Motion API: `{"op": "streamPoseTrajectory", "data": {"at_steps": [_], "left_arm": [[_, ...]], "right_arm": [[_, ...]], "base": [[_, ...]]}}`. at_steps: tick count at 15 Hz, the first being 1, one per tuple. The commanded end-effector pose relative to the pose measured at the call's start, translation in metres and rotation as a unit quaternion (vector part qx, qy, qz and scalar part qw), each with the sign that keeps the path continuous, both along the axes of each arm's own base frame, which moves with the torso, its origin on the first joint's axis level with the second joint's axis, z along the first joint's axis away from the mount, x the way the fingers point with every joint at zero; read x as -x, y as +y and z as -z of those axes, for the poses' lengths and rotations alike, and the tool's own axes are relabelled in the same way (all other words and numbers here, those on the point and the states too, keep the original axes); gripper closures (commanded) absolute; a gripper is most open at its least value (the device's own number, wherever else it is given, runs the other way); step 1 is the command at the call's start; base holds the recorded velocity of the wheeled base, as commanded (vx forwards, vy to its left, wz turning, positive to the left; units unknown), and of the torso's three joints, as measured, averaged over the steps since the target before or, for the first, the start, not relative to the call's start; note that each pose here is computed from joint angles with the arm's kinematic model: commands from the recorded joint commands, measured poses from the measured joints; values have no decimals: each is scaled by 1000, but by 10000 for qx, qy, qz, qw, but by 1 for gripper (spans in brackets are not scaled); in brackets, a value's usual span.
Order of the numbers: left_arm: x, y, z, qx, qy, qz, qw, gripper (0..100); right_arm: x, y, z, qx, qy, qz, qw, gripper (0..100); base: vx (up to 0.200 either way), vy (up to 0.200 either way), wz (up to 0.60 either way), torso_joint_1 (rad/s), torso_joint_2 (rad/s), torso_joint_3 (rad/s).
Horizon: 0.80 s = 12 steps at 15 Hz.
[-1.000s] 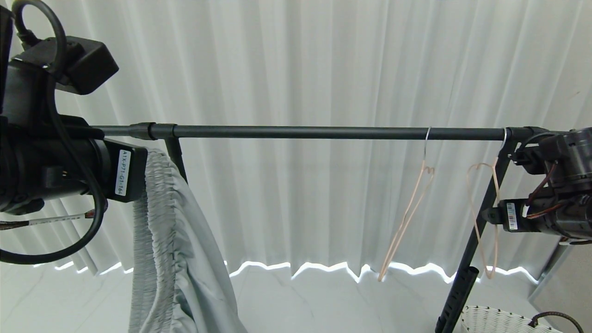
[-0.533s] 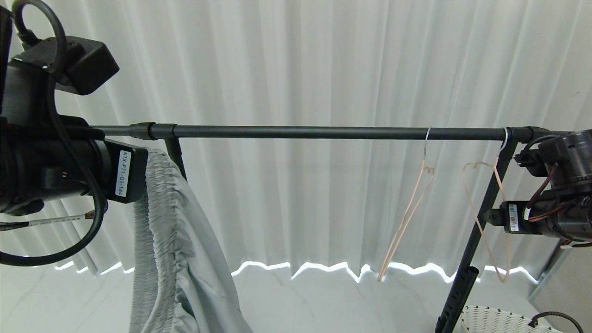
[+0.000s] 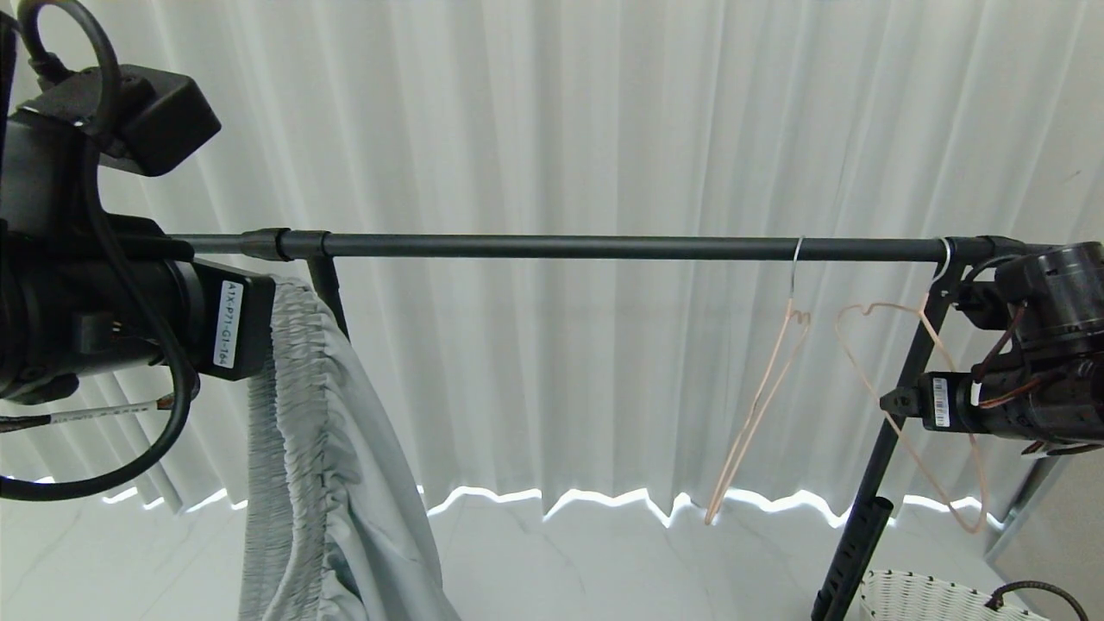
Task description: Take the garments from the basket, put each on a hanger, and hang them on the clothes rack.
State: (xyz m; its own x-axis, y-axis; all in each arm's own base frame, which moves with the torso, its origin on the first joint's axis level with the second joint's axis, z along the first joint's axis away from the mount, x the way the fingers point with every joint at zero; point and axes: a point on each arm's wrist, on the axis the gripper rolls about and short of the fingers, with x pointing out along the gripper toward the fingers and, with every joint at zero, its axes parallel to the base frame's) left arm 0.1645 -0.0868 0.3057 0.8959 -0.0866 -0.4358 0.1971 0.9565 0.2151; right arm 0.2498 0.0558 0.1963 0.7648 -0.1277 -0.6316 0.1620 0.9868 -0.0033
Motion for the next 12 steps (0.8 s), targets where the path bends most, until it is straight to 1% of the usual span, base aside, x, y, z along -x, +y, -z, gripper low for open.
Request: {"op": "streamPoseTrajectory", "data": {"at_steps": [1, 4, 5, 8, 12], "left_arm": [[2, -1, 0, 2, -5, 40, 10000, 100], [2, -2, 0, -2, 1, 63, 10000, 100], [2, -2, 0, -2, 1, 63, 10000, 100], [2, -2, 0, -2, 1, 63, 10000, 100], [2, -2, 0, 2, -5, 63, 10000, 100]], "right_arm": [[-14, -5, 2, -26, -21, 120, 9999, 0], [-21, -9, 4, -129, 51, 93, 9999, 0], [-21, -9, 5, -125, 73, 101, 9998, 100], [-20, -12, 9, -92, 262, 136, 9995, 100], [-21, -11, 9, -90, 270, 129, 9995, 100]], "base": [[0, 0, 0, 0, 0, 0], [0, 0, 0, 0, 0, 0], [0, 0, 0, 0, 0, 0], [0, 0, 0, 0, 0, 0], [0, 0, 0, 0, 0, 0]]}}
